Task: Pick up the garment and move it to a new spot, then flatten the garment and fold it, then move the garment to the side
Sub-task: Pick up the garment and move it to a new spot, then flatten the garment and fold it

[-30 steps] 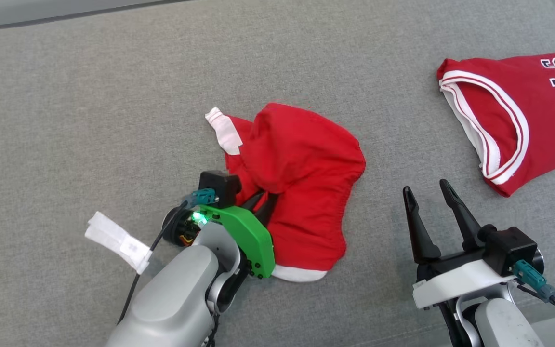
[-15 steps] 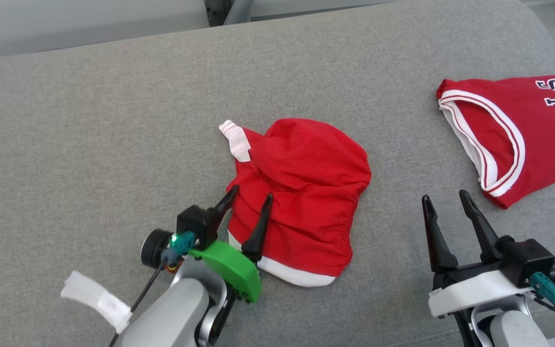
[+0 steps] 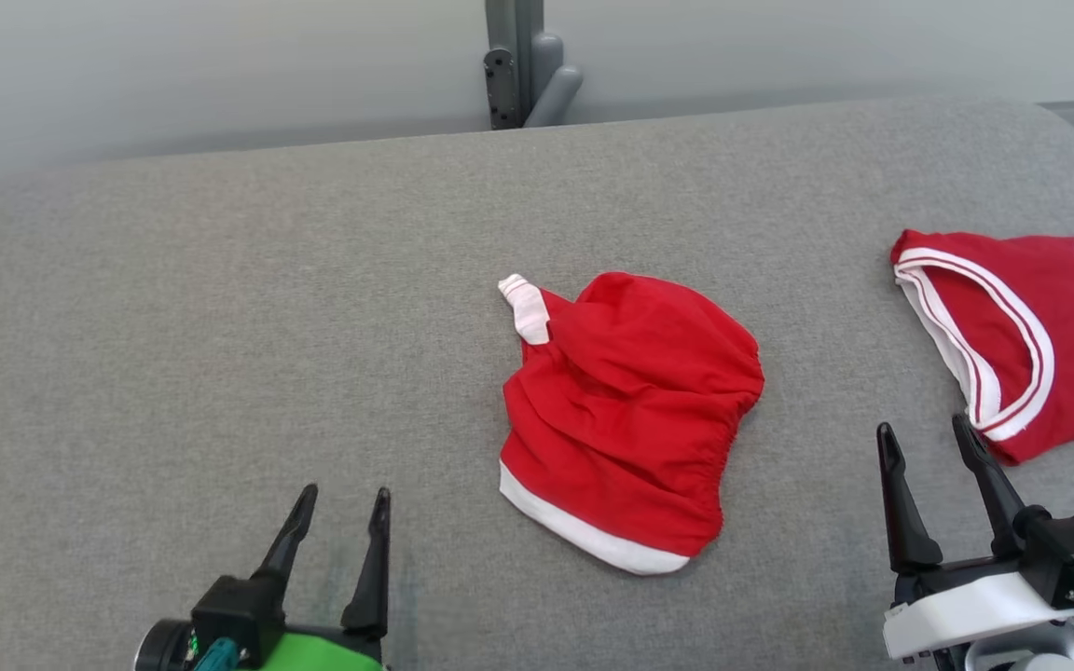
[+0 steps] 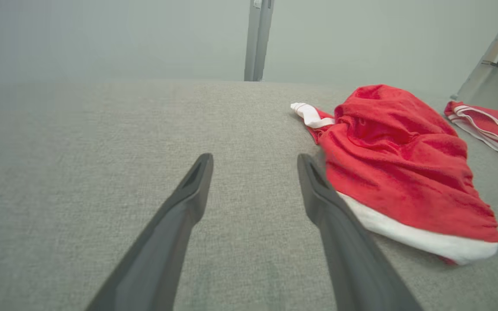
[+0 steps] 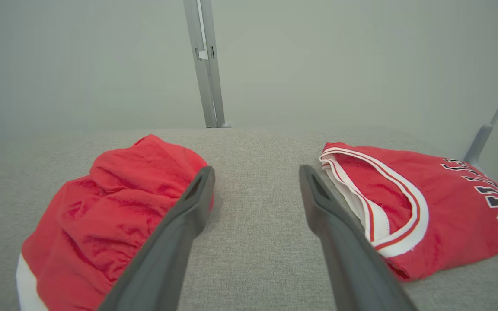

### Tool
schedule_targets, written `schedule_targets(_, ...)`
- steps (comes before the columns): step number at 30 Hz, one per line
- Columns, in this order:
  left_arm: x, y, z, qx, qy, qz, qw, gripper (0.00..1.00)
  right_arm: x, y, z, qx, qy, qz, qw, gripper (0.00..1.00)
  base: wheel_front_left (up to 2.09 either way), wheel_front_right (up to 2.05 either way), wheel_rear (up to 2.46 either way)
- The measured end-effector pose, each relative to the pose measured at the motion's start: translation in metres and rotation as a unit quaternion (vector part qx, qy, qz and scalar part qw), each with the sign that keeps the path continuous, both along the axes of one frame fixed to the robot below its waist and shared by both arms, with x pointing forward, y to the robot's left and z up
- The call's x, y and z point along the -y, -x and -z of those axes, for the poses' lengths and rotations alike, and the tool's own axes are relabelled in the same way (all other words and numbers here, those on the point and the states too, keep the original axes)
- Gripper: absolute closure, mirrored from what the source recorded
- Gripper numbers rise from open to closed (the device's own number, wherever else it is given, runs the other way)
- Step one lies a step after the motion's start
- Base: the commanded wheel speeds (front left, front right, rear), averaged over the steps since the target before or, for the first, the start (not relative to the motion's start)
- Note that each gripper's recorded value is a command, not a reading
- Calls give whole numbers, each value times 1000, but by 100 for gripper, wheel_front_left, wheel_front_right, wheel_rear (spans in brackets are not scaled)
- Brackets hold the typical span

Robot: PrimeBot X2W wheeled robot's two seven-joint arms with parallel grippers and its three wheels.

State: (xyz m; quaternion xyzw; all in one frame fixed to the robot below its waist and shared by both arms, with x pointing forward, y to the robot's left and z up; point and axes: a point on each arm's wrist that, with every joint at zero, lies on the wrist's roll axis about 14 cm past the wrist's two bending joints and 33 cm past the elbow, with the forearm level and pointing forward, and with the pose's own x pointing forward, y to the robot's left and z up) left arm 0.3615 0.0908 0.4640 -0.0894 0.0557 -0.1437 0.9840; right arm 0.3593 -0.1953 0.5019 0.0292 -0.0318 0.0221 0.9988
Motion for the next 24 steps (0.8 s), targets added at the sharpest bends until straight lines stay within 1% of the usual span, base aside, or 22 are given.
schedule_targets(3, -25, 13, 3, -6, 8, -41, 999, 0, -6, 1, -1, 1, 3, -10, 1000, 0, 0, 0, 0)
schedule_targets(5, -41, 21, 5, -6, 5, -64, 998, 0, -8, 2, -2, 3, 3, -15, 1000, 0, 0, 0, 0)
schedule_targets(10, -66, 35, 4, 0, 11, -100, 995, 0, -14, 4, -4, 7, 13, -27, 1000, 0, 0, 0, 0)
schedule_targets(16, -73, 42, -4, 19, 16, -105, 994, 0, -16, 7, 1, -2, 18, -31, 999, 0, 0, 0, 0)
schedule_targets(24, -73, 40, -6, 25, 15, -105, 994, 0, -14, 11, 3, -5, 17, -28, 999, 0, 0, 0, 0)
